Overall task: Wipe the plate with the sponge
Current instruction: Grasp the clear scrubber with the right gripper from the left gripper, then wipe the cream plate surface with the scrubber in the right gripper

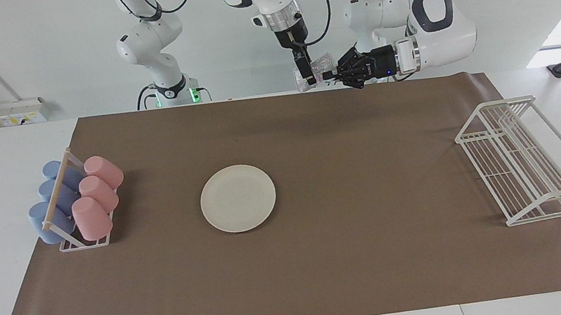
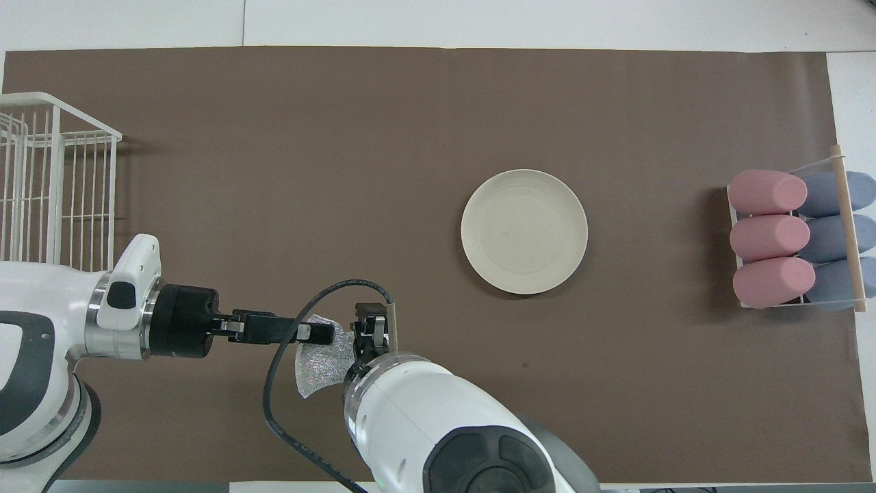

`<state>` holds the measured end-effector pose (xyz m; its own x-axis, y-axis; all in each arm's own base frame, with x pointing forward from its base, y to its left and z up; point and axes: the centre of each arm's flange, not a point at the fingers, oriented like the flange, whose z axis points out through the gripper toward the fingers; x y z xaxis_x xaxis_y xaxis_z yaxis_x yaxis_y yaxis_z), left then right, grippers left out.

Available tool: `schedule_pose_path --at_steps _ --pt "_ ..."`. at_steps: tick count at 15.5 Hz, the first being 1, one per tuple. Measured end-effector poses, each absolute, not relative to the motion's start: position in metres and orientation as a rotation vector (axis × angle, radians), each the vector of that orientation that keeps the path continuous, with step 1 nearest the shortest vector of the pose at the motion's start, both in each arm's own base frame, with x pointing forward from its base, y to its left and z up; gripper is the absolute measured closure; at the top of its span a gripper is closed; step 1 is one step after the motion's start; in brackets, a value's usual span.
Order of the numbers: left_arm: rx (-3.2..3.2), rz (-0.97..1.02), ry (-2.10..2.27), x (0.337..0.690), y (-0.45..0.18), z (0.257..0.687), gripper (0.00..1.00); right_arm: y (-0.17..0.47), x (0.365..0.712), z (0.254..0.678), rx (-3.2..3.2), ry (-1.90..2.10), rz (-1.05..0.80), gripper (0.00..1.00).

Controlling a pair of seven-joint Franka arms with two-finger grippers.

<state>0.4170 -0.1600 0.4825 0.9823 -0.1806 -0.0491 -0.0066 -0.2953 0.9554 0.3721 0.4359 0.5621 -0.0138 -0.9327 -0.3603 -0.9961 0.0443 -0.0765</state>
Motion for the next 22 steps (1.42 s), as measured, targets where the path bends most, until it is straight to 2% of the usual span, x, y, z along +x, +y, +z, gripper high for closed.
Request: schedule_pose_path --at_steps 4,8,11,12,16,19,20,21,22 --pt "1.863 -0.175 -0.137 0.416 -0.16 0.482 0.95 0.436 0.372 0.56 -1.994 1.975 0.276 0.5" --pt "1.856 -0.191 -0.143 0.414 -0.161 0.481 0.95 0.435 0.374 0.562 -2.005 1.945 0.267 0.86" --pt "1.856 -0.193 -0.144 0.414 -0.161 0.481 0.95 0.435 0.375 0.562 -2.014 1.934 0.264 0.9" --pt "1.856 -0.193 -0.14 0.414 -0.161 0.481 0.89 0.434 0.375 0.561 -2.023 1.929 0.263 0.91" --pt "1.856 -0.196 -0.114 0.416 -0.156 0.481 0.48 0.417 0.393 0.558 -2.017 1.937 0.244 0.91" --pt "1.856 -0.198 -0.108 0.416 -0.155 0.481 0.19 0.372 0.436 0.55 -2.054 1.9 0.185 0.91" --pt "1.858 -0.198 -0.103 0.417 -0.155 0.481 0.06 0.352 0.451 0.541 -2.085 1.883 0.162 0.91" --pt "1.861 -0.2 -0.093 0.417 -0.155 0.481 0.0 0.327 0.467 0.526 -2.123 1.866 0.139 0.91" --pt "1.869 -0.196 -0.074 0.419 -0.154 0.481 0.0 0.306 0.48 0.507 -2.156 1.843 0.115 0.91"
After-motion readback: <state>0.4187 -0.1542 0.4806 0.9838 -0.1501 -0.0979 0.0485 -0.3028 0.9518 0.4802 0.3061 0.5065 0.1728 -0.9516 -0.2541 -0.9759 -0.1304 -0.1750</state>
